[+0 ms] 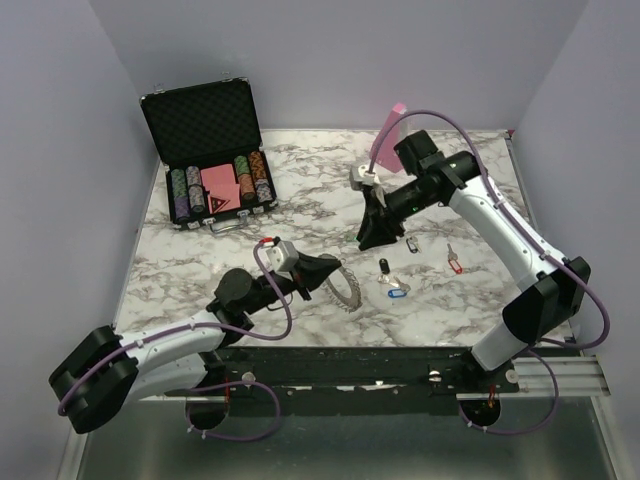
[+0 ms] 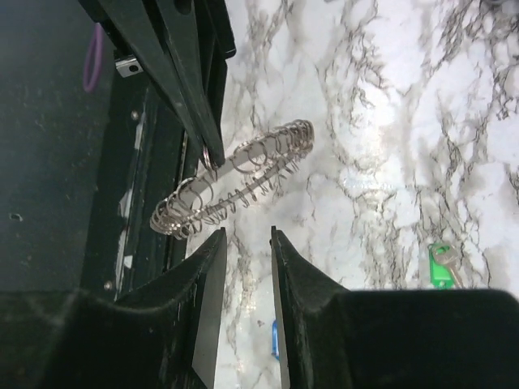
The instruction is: Put the keys on the keyring
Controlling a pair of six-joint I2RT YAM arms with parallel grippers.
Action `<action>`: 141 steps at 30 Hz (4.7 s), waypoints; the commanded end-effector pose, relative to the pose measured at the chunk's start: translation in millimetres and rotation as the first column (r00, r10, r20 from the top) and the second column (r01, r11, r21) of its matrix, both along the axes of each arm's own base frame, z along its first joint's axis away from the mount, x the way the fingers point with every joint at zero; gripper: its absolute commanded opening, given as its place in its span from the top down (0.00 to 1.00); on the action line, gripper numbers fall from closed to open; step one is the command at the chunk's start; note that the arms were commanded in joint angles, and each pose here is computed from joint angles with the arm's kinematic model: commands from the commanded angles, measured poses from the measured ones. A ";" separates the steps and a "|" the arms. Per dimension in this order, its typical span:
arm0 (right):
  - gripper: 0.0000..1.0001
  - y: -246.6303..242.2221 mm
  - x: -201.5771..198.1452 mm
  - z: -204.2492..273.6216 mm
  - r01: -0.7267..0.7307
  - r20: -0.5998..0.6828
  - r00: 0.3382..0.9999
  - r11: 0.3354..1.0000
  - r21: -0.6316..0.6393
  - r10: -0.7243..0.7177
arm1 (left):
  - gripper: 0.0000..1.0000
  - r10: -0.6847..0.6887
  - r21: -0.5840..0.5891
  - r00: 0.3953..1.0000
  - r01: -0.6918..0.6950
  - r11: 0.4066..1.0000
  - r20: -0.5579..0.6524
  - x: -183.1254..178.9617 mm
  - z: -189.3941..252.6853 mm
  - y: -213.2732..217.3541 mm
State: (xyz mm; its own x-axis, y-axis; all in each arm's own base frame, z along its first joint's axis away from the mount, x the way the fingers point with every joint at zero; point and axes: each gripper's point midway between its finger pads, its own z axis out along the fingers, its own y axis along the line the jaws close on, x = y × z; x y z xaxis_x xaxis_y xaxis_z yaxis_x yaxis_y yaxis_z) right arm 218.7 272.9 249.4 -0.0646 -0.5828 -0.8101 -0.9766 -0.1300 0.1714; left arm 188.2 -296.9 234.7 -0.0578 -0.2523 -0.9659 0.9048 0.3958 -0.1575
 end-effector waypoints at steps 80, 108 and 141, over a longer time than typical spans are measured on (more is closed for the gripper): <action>0.79 19.7 -16.0 0.0 -0.015 -0.170 0.982 0.938 0.347 0.079 | 1.00 0.057 -0.388 0.990 -0.002 0.922 0.130 1.6 83.8 13.8; 0.99 -26.2 11.1 -15.5 -0.036 0.079 0.996 0.982 -0.187 0.052 | 0.27 0.089 0.091 0.980 -0.106 0.990 0.177 -4.0 25.1 35.5; 0.99 -17.9 -0.1 -19.7 -0.074 0.069 0.993 0.973 -0.218 0.091 | 0.64 -0.065 0.170 0.991 0.044 0.984 0.116 32.6 19.2 -40.7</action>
